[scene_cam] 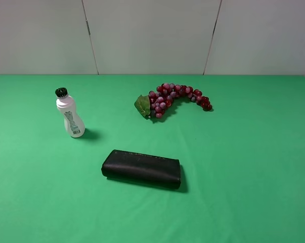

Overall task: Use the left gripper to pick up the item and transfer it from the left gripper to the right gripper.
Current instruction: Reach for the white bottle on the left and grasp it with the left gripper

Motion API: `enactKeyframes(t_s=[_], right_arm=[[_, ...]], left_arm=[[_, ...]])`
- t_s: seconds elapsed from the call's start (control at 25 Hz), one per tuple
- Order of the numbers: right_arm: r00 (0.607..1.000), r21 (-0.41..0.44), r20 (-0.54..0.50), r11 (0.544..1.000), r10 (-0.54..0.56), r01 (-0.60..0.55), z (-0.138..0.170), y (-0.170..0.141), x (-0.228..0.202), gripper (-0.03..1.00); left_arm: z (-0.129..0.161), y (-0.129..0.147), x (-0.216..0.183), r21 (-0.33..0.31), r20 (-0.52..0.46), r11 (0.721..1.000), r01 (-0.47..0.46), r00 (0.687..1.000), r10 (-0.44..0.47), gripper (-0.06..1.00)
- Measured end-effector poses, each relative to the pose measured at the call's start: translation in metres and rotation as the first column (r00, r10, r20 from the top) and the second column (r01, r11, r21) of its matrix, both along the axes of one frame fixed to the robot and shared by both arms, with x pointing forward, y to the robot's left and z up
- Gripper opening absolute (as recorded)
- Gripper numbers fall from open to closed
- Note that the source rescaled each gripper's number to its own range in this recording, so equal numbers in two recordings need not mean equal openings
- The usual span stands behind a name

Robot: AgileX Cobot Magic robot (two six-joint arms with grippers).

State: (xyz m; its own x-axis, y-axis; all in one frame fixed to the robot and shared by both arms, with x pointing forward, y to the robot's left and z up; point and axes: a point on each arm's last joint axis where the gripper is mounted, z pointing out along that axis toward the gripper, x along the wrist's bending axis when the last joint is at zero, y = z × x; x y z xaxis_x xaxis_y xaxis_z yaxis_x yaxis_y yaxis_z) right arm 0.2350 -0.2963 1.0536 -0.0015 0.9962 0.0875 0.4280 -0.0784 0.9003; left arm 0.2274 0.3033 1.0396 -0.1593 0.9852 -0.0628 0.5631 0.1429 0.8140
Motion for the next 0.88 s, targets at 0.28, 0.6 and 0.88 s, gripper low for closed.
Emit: enactKeyframes(t_s=[0.28,0.6,0.88], right_arm=[[1.000,0.000,0.000,1.000,0.000,0.000,0.0000,0.0000,0.0000,1.00],[1.000,0.000,0.000,1.000,0.000,0.000,0.0000,0.0000,0.0000,1.00],[1.000,0.000,0.000,1.000,0.000,0.000,0.0000,0.0000,0.0000,1.00]], left_arm=[[0.0000,0.0000,0.0000,0.000,0.000,1.000,0.000,1.000,0.000,1.00],[0.0000,0.0000,0.0000,0.000,0.000,1.000,0.000,1.000,0.000,1.00],[0.0000,0.0000,0.0000,0.000,0.000,1.000,0.000,1.000,0.000,1.00]])
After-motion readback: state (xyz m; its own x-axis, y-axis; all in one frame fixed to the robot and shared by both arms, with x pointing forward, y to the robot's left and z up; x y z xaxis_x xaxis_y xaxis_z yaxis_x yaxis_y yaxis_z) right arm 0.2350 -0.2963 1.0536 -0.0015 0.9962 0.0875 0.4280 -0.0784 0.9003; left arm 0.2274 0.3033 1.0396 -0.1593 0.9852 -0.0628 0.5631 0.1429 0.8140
